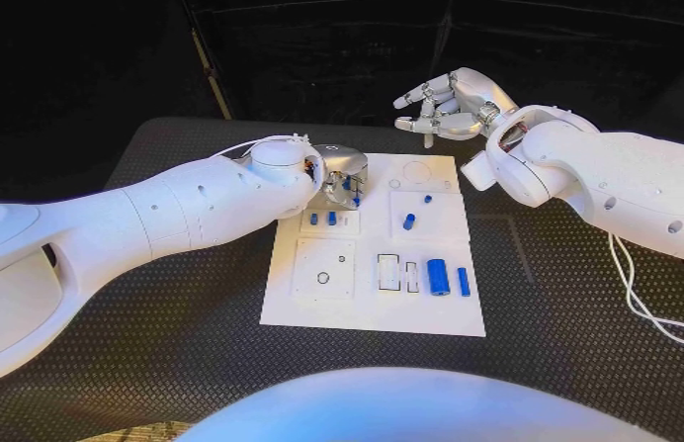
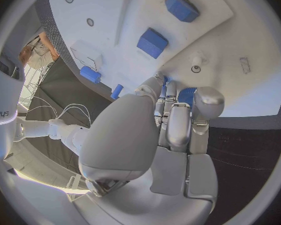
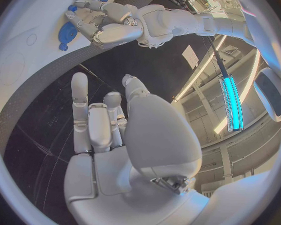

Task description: Assemble the parts on the task board

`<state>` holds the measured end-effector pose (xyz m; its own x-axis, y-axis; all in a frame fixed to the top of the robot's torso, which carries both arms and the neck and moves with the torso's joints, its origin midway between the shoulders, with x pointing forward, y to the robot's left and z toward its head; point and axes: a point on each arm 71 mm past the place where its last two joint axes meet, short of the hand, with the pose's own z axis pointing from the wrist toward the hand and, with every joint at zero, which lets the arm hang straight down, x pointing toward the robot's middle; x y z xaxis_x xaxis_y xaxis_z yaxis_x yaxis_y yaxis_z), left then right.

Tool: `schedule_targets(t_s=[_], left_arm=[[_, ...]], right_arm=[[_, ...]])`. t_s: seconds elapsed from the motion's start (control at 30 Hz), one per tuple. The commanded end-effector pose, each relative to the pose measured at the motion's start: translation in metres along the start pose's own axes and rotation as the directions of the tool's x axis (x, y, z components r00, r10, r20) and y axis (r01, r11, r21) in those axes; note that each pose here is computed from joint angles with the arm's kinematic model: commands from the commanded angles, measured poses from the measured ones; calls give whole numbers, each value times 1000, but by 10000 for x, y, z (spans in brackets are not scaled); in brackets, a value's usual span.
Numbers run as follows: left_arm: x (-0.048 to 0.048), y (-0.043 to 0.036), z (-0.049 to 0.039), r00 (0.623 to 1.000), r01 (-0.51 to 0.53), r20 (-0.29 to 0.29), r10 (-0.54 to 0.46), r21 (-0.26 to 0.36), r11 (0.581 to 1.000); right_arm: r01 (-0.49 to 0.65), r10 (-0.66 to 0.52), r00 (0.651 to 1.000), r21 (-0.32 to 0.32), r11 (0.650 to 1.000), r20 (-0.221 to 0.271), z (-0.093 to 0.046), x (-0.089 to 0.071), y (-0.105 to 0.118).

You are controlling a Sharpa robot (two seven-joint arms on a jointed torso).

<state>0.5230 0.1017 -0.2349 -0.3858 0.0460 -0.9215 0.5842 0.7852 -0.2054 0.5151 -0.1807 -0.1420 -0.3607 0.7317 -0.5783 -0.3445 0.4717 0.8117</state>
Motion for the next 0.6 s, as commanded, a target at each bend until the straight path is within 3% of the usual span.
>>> schedule_targets(t_s=[0.03,0.3,0.6], left_arm=[[88,-8,1,999,-7,-54,8,5,1000],[79,1,-1,999,-8,-31,8,5,1000],[9,51,-86,997,9,73,-10,15,1000]], right_arm=[[0,0,1000,-15,1000,-7,7,5,23],[0,0,1000,-16,1000,-8,9,7,25],[1,-1,1000,-16,1000,-6,7,0,18]])
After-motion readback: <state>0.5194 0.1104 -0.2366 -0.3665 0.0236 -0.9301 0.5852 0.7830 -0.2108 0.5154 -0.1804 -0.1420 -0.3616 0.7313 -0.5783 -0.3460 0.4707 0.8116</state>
